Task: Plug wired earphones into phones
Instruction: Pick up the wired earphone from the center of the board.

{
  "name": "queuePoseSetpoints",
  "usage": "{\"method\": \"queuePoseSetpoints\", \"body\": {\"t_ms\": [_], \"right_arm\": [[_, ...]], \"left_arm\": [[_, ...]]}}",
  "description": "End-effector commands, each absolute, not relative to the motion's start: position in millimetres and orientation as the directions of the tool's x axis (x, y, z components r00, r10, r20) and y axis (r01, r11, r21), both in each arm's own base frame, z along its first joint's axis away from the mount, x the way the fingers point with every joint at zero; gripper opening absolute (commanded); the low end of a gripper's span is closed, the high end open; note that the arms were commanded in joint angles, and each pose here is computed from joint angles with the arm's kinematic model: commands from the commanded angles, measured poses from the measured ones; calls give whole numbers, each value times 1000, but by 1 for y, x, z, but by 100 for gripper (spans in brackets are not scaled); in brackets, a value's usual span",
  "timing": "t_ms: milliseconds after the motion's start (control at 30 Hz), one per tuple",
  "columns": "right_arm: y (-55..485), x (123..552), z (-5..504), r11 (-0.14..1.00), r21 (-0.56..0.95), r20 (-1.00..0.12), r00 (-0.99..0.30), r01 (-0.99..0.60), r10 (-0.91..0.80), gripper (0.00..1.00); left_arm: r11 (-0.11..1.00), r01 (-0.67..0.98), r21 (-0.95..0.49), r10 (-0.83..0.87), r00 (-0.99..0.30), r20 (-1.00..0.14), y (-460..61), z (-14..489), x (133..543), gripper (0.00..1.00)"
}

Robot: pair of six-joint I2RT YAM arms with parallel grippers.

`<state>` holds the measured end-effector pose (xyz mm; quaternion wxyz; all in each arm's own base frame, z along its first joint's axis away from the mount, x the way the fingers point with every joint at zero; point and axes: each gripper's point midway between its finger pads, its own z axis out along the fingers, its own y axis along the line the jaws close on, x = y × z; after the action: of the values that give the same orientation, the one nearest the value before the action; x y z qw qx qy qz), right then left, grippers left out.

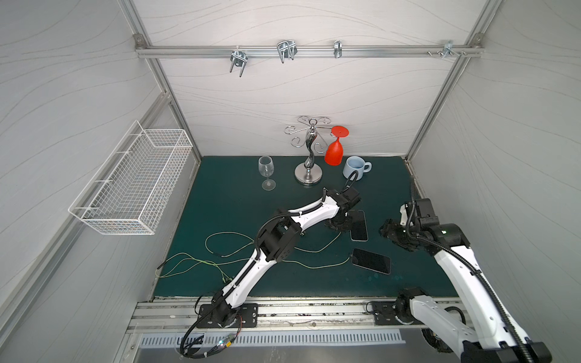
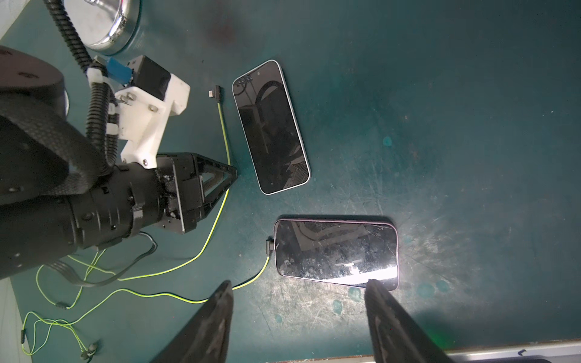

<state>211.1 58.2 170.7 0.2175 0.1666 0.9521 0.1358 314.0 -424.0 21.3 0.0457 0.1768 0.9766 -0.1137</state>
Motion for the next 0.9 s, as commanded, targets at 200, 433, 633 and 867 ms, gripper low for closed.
{"method": "queuePoseSetpoints", "body": {"t_ms": [200, 433, 633, 867], "right_arm": [[56, 209, 169, 908, 320, -361, -851, 271, 381, 67], [58, 216, 175, 928, 316, -418, -848, 199, 325, 67], [74, 233, 202, 936, 351, -568, -796, -4, 210, 67], [108, 238, 243, 871, 295, -809, -588, -393, 9, 73]], "left_arm": [[926, 357, -127, 352, -934, -63, -419, -3, 303, 18], [921, 380, -91, 373, -924, -84, -413, 8, 307, 0], [861, 492, -125, 462, -862, -208, -408, 69, 315, 0], [750, 559, -355, 432, -819, -377, -372, 161, 318, 0]]}}
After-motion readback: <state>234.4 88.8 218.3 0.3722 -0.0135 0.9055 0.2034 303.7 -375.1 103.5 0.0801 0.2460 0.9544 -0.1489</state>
